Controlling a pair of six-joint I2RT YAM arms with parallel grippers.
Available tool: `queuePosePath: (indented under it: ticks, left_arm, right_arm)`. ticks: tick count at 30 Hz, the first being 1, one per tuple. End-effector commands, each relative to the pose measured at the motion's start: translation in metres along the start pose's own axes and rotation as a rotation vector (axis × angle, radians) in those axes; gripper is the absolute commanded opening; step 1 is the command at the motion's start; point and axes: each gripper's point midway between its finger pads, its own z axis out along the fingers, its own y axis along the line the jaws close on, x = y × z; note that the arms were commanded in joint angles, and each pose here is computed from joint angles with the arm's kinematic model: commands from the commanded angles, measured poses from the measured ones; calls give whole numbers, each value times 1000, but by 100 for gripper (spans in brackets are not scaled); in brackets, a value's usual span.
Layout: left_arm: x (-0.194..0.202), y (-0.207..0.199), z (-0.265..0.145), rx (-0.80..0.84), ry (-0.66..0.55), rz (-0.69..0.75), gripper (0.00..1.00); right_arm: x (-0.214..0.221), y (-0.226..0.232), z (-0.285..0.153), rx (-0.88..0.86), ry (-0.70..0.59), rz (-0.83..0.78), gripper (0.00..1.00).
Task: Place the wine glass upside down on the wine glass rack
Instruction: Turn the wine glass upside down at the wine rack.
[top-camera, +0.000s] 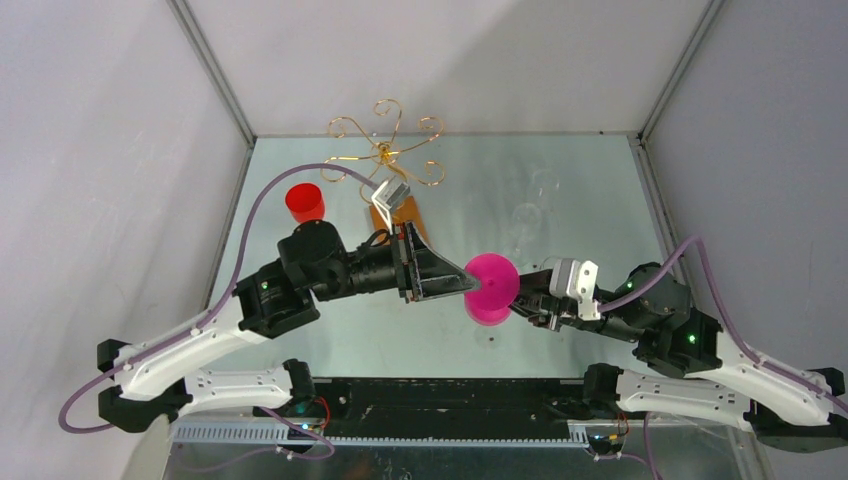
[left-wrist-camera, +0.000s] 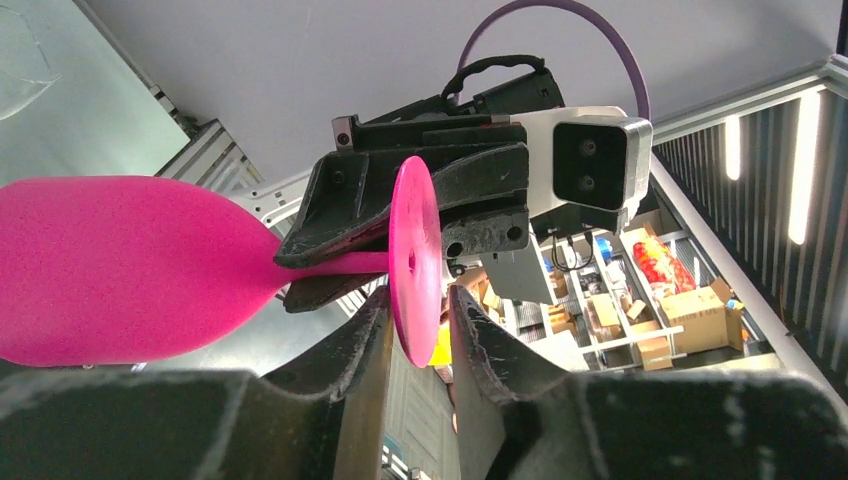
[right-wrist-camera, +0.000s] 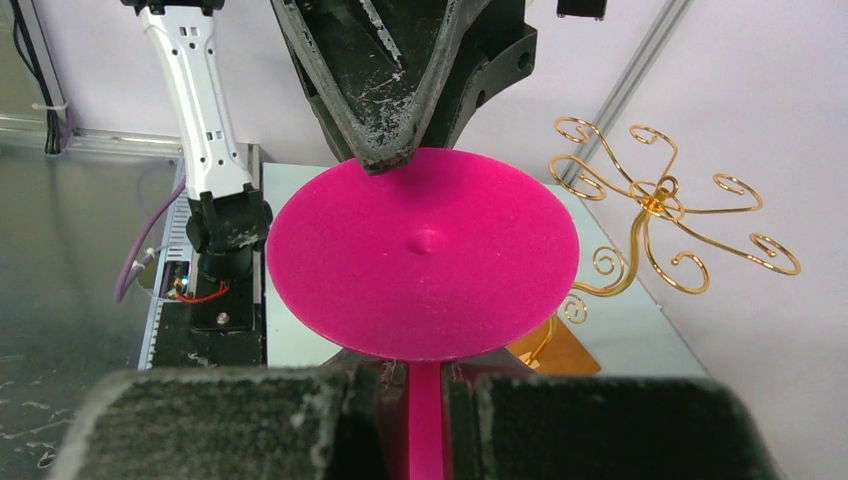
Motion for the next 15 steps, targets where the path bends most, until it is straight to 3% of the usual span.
queuePosePath:
  ticks: [1, 8, 15]
  left_arm:
    - [-1, 0, -3, 3, -5, -1, 29]
    - [3, 3, -5, -1, 10, -18, 24]
    - [7, 6, -9, 4, 26, -33, 8]
  right_arm:
    - [-9, -6, 6, 29, -37, -21, 0]
    - [-6, -4, 8, 22, -28, -17, 0]
    - [-8, -7, 8, 33, -34, -32, 0]
